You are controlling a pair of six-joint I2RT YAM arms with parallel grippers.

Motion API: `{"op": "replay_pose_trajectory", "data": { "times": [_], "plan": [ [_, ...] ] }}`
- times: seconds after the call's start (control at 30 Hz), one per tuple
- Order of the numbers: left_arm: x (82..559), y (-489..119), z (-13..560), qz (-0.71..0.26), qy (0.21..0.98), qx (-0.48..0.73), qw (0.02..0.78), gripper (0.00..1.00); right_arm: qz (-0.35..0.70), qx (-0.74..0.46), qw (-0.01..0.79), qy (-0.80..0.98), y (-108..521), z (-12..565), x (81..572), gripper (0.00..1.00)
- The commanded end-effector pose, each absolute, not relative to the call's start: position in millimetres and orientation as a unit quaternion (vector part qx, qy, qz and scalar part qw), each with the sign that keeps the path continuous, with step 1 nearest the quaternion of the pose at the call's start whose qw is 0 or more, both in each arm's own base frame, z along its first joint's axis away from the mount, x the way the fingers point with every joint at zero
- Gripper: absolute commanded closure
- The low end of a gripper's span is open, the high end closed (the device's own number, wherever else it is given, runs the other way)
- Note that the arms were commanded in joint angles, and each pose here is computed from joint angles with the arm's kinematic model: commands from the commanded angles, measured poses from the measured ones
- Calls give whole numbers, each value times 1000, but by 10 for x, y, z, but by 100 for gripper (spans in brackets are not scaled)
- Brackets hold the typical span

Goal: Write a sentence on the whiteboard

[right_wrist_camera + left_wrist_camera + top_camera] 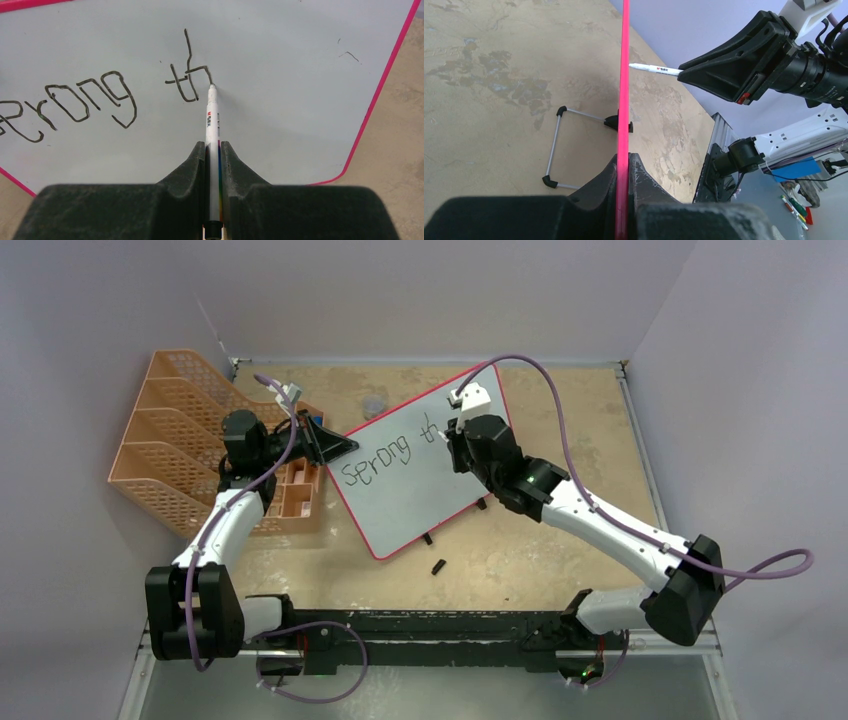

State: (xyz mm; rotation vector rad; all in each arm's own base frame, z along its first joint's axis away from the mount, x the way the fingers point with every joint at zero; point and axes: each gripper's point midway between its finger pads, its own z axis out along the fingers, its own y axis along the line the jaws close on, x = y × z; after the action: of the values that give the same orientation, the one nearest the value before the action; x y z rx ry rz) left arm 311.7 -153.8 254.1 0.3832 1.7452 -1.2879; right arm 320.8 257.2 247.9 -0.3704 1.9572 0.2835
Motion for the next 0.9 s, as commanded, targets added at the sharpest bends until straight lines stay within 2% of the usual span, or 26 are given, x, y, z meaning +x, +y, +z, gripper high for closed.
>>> {"op": "replay_pose_trajectory", "data": {
  "times": [0.0, 0.53, 0.87],
  "plan": [
    [3029, -1629, 2551, -530, 698, 191, 442, 100, 127, -148, 534, 823, 2524, 2520, 3150, 100],
    [3028, -1633, 2559, -530, 697, 192, 443, 100, 129, -143, 540, 819, 2484, 2614, 3129, 100],
    [3035, -1630, 2548, -530, 698, 190, 442, 100, 129, -137, 577, 794, 2508, 2862, 3238, 100]
  ]
}}
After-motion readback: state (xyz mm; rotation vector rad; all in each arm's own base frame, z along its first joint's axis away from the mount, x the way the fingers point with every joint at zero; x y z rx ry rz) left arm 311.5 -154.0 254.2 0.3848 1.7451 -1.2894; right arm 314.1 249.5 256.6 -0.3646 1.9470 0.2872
